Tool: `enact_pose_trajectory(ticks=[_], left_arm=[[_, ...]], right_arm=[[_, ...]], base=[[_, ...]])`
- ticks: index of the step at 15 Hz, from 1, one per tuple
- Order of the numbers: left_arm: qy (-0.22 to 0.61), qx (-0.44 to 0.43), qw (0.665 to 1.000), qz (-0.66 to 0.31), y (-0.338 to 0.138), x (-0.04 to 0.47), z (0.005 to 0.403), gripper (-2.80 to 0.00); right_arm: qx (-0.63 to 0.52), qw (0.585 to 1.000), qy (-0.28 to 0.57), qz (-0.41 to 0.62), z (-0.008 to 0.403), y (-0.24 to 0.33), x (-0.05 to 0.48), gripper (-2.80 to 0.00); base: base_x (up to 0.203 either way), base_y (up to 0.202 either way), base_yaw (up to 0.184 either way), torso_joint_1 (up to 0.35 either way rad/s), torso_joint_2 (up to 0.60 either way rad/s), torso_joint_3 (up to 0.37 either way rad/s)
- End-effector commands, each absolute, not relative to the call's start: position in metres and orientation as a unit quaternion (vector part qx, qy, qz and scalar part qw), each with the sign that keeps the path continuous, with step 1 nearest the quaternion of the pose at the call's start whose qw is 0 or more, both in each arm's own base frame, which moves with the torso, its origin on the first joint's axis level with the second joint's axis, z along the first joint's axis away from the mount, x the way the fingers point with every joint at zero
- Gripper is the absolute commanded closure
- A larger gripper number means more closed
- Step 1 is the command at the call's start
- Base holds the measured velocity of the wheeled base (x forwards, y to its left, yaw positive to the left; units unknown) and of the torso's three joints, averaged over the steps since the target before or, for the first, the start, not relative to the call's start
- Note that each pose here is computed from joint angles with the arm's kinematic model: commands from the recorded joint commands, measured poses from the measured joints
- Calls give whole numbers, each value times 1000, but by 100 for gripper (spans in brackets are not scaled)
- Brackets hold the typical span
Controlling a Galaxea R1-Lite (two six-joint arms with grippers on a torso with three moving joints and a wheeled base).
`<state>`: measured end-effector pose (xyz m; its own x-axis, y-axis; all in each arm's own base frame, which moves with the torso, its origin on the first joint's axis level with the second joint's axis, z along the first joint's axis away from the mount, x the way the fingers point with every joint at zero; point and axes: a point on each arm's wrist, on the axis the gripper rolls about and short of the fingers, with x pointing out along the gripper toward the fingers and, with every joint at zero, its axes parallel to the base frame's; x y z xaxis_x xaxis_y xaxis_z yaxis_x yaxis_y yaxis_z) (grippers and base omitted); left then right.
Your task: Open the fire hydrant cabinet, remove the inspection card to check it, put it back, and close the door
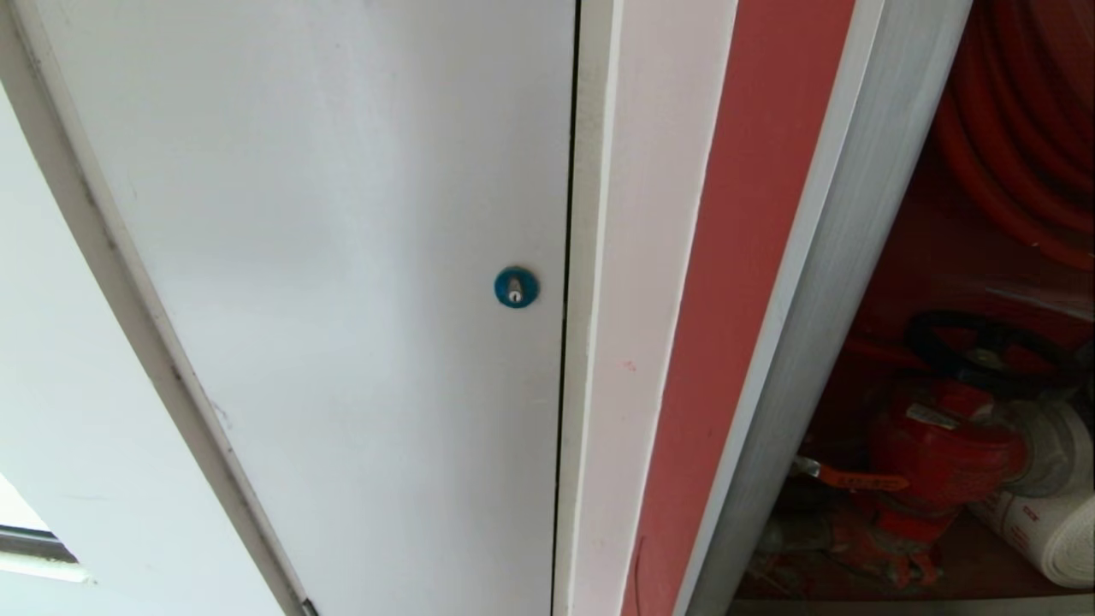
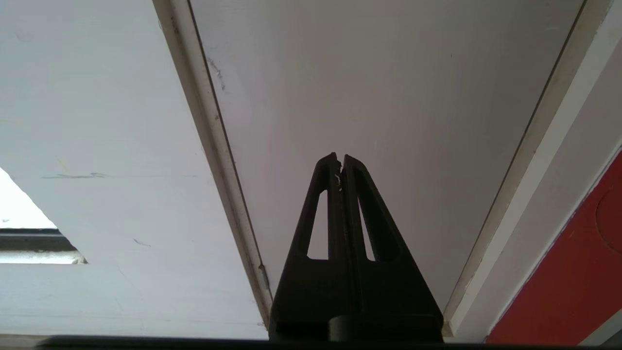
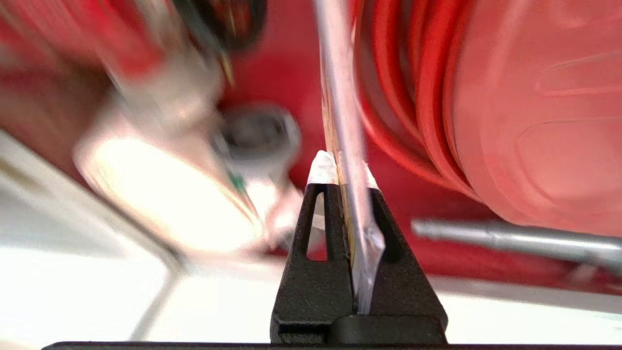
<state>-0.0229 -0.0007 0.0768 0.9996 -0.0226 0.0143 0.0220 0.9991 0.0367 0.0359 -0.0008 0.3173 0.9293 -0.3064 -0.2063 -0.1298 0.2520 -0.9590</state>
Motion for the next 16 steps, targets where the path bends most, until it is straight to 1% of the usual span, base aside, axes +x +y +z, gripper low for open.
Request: enact_pose_trajectory(ticks=[1,2,4,7,9,11,14,16], left_arm=[[-2,18,1000,-11,-1,-22,74,0],[-1,18,1000,-11,-1,-22,74,0],[-1,18,1000,-11,-1,-22,74,0],[-2,18,1000,-11,-1,-22,74,0],[-1,18,1000,-11,-1,-22,73,0],[-1,18,1000,-11,-1,-22,74,0],[-2,18,1000,-11,-1,-22,74,0],[-2,18,1000,-11,-1,-22,74,0]], right_arm=[[-644,718,253,-80,317,0,61,0],[-650,705,272,-74,317,0,74,0],[-649,703,286,-50,319,-5,94,0],[-640,718,273,-2,321,-16,114,0],[-643,718,268,4,321,-30,129,0],[-641,728,242,16,320,-43,144,0],[-649,719,247,14,318,-61,152,0],[-642,727,242,27,315,-70,156,0]], base=[[0,0,0,0,0,0],[0,0,0,0,0,0],[0,0,0,0,0,0],[0,0,0,0,0,0],[0,0,0,0,0,0],[0,0,0,0,0,0],[0,0,0,0,0,0],[0,0,0,0,0,0]])
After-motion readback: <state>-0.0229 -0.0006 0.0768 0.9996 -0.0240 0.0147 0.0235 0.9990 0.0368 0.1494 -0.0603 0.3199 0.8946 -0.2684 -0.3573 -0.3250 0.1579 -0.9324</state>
